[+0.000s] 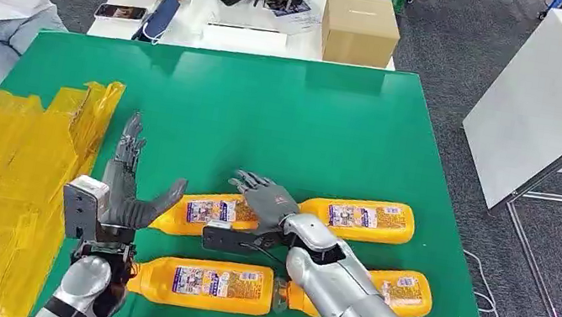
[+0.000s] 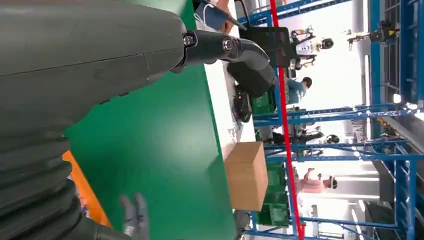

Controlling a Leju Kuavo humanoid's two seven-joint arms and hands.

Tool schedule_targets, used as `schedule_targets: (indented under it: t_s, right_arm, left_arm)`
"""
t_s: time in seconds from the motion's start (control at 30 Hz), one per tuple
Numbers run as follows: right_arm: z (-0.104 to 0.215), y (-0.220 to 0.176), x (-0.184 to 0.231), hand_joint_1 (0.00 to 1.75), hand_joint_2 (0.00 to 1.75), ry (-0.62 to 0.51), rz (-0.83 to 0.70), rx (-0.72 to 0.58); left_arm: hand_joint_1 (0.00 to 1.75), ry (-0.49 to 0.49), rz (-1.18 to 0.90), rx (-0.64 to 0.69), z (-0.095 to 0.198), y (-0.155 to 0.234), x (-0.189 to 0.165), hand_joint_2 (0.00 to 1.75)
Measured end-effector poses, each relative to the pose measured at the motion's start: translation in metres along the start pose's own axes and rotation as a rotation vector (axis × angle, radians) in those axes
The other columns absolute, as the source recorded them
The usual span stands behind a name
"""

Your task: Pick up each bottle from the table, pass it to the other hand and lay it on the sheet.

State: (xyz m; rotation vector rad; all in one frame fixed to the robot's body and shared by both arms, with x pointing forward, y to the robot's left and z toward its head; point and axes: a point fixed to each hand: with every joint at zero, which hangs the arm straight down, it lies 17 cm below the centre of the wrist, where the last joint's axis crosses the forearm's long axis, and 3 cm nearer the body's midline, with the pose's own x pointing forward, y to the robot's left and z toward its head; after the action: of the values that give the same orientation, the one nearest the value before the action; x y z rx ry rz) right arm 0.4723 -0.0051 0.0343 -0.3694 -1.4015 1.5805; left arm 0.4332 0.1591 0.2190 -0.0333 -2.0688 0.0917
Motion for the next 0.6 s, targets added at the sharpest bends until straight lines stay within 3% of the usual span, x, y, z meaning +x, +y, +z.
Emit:
schedule_targets:
  t_s: [0.53, 0.57, 0.6]
  right_arm:
    - [-0.001, 0.023, -0.011, 0.0, 1.75, 0.021, 0.011, 0.121]
    - [-0.001, 0.024, -0.011, 0.3, 1.75, 0.021, 0.015, 0.126]
    - [-0.001, 0.025, -0.011, 0.93, 1.75, 0.019, 0.023, 0.13]
  left_arm:
    - [0.0, -0.002, 0.029, -0.011, -0.007, -0.012, 0.0, 1.75]
    - [0.0, -0.002, 0.029, -0.013, -0.006, -0.013, -0.001, 1.75]
    - [0.0, -0.001, 0.033, -0.017, -0.006, -0.015, 0.0, 1.75]
